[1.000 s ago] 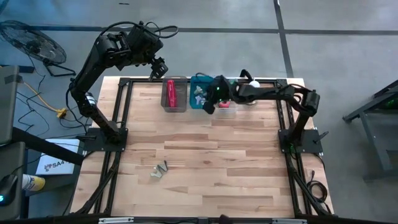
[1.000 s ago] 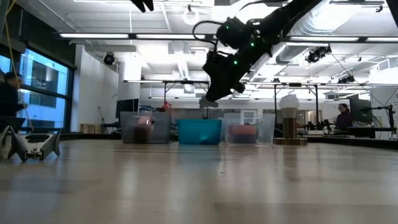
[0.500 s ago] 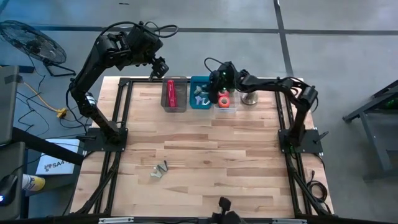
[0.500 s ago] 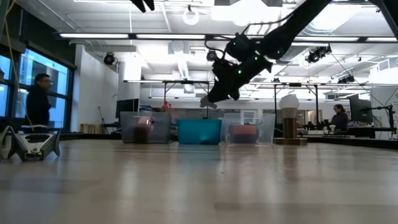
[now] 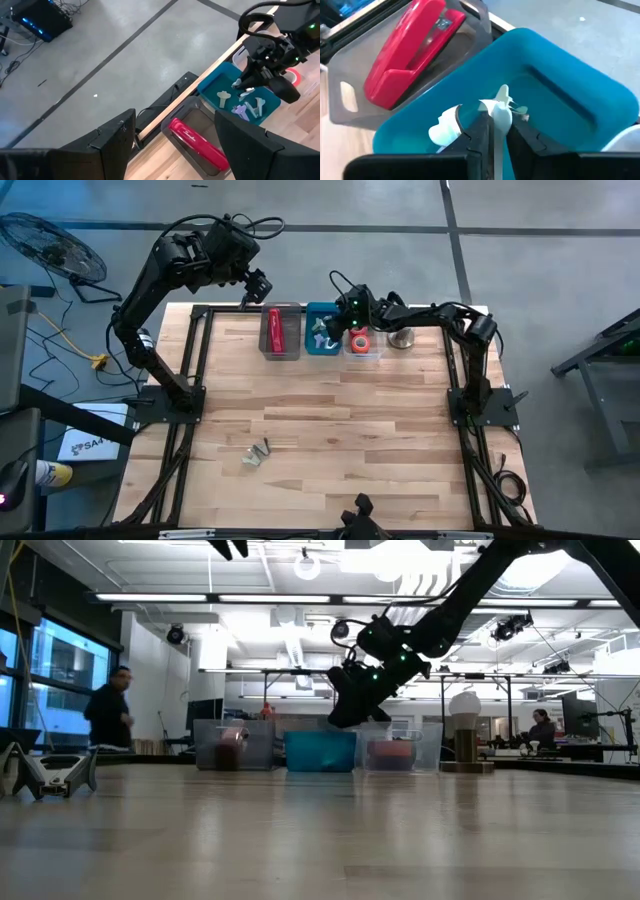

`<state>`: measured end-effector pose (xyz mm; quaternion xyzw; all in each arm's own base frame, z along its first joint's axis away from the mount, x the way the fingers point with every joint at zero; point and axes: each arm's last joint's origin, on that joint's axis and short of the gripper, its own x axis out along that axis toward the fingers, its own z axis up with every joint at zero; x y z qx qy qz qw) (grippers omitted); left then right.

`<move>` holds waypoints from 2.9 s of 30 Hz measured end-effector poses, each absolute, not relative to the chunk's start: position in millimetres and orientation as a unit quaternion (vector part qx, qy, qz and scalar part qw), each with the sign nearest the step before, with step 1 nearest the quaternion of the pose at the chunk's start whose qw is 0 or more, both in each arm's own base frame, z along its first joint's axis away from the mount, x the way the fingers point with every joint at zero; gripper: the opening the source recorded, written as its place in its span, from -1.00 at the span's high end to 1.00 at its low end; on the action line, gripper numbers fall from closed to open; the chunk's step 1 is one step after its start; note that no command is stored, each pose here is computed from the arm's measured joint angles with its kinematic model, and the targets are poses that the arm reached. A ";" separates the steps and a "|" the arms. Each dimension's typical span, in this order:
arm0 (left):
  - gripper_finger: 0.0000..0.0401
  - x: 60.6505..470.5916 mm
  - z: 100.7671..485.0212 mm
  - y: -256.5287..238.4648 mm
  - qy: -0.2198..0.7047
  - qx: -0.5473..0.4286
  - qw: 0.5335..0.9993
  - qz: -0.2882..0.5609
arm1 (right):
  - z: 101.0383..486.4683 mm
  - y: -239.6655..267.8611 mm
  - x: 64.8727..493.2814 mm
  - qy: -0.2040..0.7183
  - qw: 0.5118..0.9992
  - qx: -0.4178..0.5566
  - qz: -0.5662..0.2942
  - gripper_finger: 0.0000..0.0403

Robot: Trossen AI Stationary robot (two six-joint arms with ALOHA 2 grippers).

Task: Pick and place Stapler, Stapler remover, tape
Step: Put the blue staple remover into the blue bin, then put the gray staple remover into the blue bin

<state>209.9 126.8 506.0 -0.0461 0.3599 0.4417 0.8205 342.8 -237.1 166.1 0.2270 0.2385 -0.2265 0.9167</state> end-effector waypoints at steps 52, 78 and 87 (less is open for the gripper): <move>-0.32 205.6 502.5 106.1 0.392 -0.082 0.850 0.342 | 301.1 -142.1 299.4 0.231 0.919 0.175 -0.268 0.33; -0.32 199.7 369.9 13.6 0.577 -0.109 0.768 0.257 | 336.2 -9.5 267.0 0.254 0.914 0.171 -0.266 0.33; -0.32 197.8 334.4 -31.3 0.586 -0.147 0.746 0.278 | 336.1 8.5 267.1 0.262 0.923 0.160 -0.231 0.33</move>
